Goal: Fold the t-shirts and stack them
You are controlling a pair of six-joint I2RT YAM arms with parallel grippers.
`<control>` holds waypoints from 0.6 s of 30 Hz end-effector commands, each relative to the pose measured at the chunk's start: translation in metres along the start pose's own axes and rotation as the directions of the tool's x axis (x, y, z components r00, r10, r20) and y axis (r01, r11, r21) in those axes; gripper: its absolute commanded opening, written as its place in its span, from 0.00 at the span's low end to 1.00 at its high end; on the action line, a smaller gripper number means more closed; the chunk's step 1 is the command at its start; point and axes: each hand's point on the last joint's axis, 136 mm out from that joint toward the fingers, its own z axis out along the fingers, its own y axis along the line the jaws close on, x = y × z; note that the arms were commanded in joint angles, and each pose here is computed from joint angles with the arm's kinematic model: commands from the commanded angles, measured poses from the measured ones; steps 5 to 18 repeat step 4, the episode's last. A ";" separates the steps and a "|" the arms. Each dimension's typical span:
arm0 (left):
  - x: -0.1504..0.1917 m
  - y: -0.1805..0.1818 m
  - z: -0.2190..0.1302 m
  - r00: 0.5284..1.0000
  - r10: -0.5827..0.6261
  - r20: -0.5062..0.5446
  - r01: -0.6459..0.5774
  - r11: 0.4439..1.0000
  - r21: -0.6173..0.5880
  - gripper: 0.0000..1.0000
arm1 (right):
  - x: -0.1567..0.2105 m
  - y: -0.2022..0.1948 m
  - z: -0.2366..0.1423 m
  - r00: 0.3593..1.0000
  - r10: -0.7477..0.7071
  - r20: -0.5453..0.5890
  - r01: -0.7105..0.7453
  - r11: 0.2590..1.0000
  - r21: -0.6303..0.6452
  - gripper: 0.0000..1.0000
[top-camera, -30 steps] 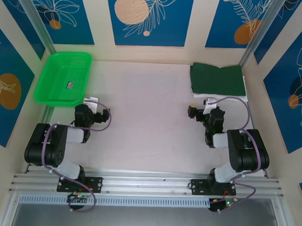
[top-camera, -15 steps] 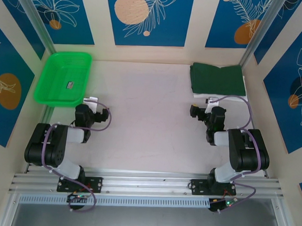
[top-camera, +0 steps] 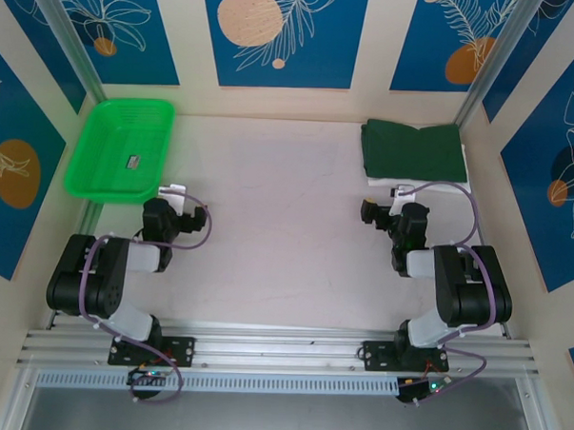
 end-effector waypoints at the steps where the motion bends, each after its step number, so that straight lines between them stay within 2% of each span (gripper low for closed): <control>1: -0.013 0.001 0.001 0.999 -0.002 0.041 0.002 1.000 -0.008 1.00 | -0.007 -0.002 0.000 1.000 0.015 0.014 -0.015 1.000 -0.002 0.99; 18: -0.013 0.001 0.001 0.999 -0.003 0.041 0.003 1.000 -0.008 1.00 | -0.007 -0.001 -0.001 1.000 0.014 0.019 -0.013 1.000 -0.005 0.99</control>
